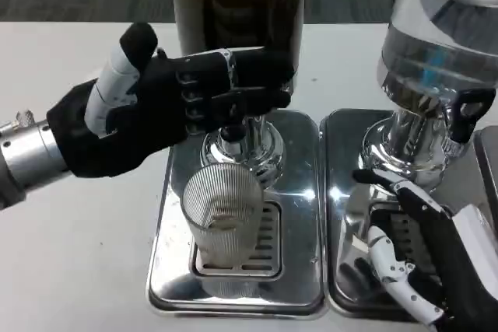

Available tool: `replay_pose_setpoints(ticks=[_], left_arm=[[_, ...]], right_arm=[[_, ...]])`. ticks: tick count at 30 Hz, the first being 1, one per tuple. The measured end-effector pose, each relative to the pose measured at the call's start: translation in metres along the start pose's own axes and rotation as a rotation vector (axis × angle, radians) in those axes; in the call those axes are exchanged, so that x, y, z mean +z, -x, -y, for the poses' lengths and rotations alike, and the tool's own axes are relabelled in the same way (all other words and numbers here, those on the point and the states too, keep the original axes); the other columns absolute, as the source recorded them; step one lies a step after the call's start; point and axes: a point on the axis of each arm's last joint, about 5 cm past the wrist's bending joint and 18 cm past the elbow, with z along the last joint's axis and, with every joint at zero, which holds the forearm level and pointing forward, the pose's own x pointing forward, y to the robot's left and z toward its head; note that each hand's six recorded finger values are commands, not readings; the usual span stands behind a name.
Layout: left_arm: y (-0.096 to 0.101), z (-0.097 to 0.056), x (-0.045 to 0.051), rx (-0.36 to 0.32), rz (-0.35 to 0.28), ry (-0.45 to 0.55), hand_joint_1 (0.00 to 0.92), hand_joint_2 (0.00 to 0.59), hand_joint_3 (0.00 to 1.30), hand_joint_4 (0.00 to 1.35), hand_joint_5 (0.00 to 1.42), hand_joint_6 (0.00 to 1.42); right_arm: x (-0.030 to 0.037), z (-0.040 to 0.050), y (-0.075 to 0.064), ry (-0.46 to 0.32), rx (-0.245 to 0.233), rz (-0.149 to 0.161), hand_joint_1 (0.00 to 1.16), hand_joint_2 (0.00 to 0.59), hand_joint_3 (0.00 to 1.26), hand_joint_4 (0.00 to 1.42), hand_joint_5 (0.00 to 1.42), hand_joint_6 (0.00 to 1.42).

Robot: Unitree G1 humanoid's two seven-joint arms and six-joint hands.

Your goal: Grasp the cup under the faucet to collect the drink, then remove the cup.

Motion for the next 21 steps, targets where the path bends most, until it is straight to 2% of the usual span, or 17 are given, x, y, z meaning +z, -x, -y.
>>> replay_pose_setpoints(ticks=[9,15,21], left_arm=[[0.001,0.009,0.0036,0.016,-0.007,-0.082,0.0,0.033,0.2,0.09,0.14,0.04],[0.001,0.012,0.0037,0.028,-0.005,-0.102,0.0,0.033,0.2,0.09,0.14,0.04],[-0.003,0.016,0.0056,0.032,-0.017,-0.131,0.0,0.033,0.2,0.09,0.14,0.04]], right_arm=[[0.0006,0.0042,0.0,0.0,0.003,-0.001,0.44,0.586,0.27,0.18,0.15,0.13],[0.0034,0.0081,-0.001,0.004,-0.006,0.012,0.44,0.586,0.27,0.18,0.15,0.13],[0.0018,0.011,0.001,-0.02,-0.003,0.003,0.44,0.586,0.27,0.18,0.15,0.13]])
